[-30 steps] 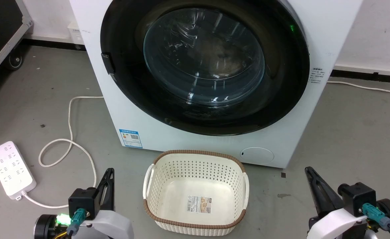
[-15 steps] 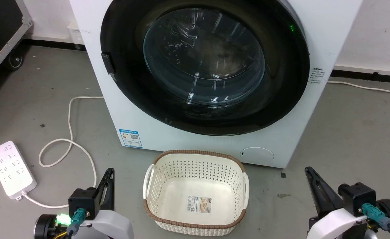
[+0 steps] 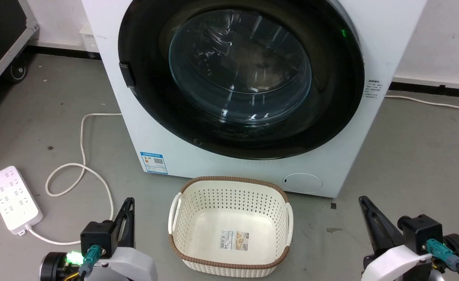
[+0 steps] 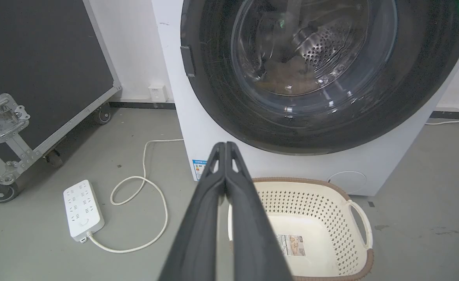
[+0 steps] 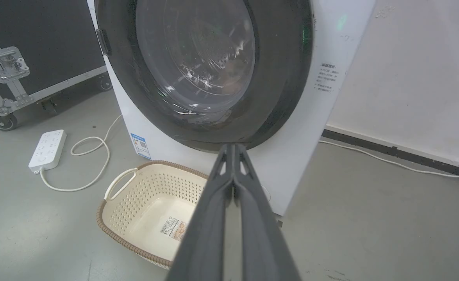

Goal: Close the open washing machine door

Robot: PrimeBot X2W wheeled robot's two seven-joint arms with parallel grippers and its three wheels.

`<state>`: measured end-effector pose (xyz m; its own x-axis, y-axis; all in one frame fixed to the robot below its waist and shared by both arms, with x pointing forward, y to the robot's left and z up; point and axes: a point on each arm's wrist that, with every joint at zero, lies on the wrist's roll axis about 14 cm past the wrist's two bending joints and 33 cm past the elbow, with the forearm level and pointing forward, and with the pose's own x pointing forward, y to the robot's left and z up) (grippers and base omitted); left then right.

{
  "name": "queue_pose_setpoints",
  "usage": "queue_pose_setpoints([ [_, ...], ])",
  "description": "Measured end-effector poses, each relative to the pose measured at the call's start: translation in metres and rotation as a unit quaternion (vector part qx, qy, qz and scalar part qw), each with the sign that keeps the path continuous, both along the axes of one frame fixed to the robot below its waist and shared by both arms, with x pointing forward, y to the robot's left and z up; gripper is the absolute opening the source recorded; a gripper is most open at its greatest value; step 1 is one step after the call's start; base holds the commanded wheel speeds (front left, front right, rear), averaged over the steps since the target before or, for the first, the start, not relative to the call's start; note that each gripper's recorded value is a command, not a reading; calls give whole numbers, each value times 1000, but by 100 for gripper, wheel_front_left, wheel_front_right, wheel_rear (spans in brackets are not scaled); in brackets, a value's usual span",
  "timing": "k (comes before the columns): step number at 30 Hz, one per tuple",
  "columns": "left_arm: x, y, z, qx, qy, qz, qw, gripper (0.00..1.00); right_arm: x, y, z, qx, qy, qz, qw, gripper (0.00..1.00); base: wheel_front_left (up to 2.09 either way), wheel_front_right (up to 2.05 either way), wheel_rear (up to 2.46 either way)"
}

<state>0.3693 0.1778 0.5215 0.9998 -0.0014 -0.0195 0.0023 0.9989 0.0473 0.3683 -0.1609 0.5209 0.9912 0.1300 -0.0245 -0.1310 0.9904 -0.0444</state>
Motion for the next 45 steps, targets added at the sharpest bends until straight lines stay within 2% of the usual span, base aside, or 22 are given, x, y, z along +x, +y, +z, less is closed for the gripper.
queue_pose_setpoints([
  [45,0,0,0,0,0,0,1000,0,0,0,0,0,0,0,1000,0,0,0,0],
])
